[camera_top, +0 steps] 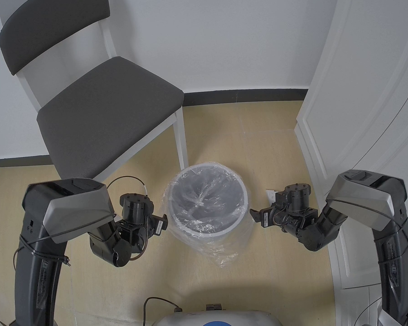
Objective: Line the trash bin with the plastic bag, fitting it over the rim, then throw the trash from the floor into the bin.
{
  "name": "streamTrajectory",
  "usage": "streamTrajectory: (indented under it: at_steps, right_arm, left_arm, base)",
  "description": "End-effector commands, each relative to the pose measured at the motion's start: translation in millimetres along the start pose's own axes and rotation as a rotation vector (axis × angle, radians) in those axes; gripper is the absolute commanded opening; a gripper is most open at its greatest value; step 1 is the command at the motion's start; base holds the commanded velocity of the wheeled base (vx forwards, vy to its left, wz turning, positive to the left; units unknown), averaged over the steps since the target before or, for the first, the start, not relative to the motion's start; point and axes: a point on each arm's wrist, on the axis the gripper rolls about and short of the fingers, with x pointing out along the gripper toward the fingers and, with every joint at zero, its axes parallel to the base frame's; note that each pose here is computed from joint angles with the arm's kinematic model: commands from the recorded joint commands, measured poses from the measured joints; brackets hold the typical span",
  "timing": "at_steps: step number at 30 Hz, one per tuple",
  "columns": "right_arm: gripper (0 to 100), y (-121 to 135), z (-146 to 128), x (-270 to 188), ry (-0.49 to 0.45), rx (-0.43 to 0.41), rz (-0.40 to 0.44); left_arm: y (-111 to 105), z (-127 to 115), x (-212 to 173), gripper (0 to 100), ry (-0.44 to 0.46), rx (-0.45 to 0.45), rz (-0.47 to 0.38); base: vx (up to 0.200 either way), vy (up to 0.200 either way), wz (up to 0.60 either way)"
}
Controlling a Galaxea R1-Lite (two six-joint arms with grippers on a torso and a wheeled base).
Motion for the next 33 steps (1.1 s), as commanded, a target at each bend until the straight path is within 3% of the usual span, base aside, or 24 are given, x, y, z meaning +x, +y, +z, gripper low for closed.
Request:
streamTrajectory:
  at_steps: [1, 6, 13, 28, 32, 33]
  right_arm:
    - [100, -2, 27, -28, -0.048, -0.025, 0.002]
    - [100, -2, 35, -35, -0.069, -0.026, 0.003]
    - [100, 3, 38, -38, -0.115, -0.025, 0.016]
    - [100, 21, 38, -49, -0.256, -0.021, 0.070]
    - [100, 37, 48, -56, -0.297, -0.055, 0.111]
    - [100, 44, 56, -63, -0.316, -0.101, 0.132]
  left_arm:
    - [16, 27, -22, 100, -0.054, -0.020, 0.006]
    - [26, 9, -13, 100, 0.003, 0.095, 0.040]
    - [5, -28, 22, 100, 0.026, 0.125, 0.111]
    - [-11, 9, 62, 100, 0.070, 0.135, 0.085]
    - [-16, 21, 72, 100, 0.109, 0.150, 0.071]
    - [-20, 22, 83, 100, 0.106, 0.150, 0.071]
  base:
    - [0.000, 0.000, 0.00]
    - [0.000, 0.000, 0.00]
    - [0.000, 0.000, 0.00]
    - [0.000, 0.000, 0.00]
    - [0.000, 0.000, 0.00]
    - [0.000, 0.000, 0.00]
